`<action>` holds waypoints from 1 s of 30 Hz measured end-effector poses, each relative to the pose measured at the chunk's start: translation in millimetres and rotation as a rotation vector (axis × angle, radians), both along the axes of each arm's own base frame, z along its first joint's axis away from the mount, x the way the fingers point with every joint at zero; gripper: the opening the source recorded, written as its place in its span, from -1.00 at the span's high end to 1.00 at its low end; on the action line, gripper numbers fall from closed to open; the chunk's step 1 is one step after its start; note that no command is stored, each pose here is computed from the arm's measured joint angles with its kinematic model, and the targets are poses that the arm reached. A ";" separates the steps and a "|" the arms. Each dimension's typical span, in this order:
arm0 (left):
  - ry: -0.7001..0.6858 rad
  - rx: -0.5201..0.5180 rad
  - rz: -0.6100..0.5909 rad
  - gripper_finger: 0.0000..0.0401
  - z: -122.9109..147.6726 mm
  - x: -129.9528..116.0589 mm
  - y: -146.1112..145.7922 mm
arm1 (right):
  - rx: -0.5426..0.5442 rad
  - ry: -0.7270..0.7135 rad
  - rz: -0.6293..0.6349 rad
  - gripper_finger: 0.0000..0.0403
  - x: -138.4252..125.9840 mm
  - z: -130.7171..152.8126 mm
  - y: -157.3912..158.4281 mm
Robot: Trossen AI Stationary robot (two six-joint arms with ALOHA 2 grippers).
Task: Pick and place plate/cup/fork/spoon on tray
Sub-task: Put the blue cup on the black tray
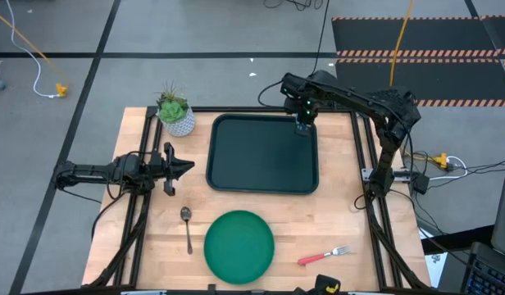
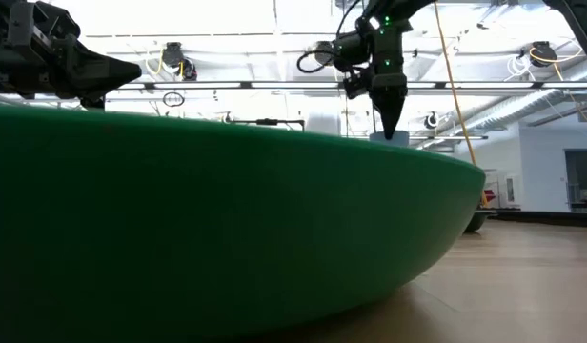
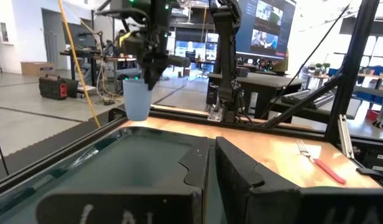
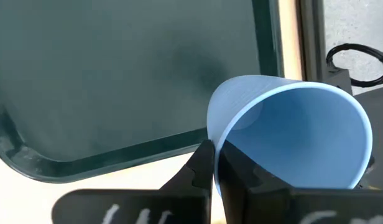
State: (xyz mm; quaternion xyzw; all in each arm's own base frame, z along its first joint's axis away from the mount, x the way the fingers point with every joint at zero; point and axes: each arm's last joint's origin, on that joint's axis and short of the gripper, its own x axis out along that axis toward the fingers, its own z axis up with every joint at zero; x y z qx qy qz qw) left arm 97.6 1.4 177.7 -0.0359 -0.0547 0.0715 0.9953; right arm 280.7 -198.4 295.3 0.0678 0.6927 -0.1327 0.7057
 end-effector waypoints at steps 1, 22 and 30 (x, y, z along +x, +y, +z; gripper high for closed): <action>0.000 0.000 0.000 0.85 0.0 0.0 0.0 | 0.001 0.002 0.000 1.00 0.2 -3.5 -0.1; 0.001 0.001 0.000 0.85 0.0 0.0 0.0 | -0.001 0.002 0.026 1.00 1.3 -48.7 -0.9; 0.001 0.006 0.000 0.85 0.0 0.0 0.0 | 0.000 0.003 0.034 1.00 0.4 -60.7 -0.5</action>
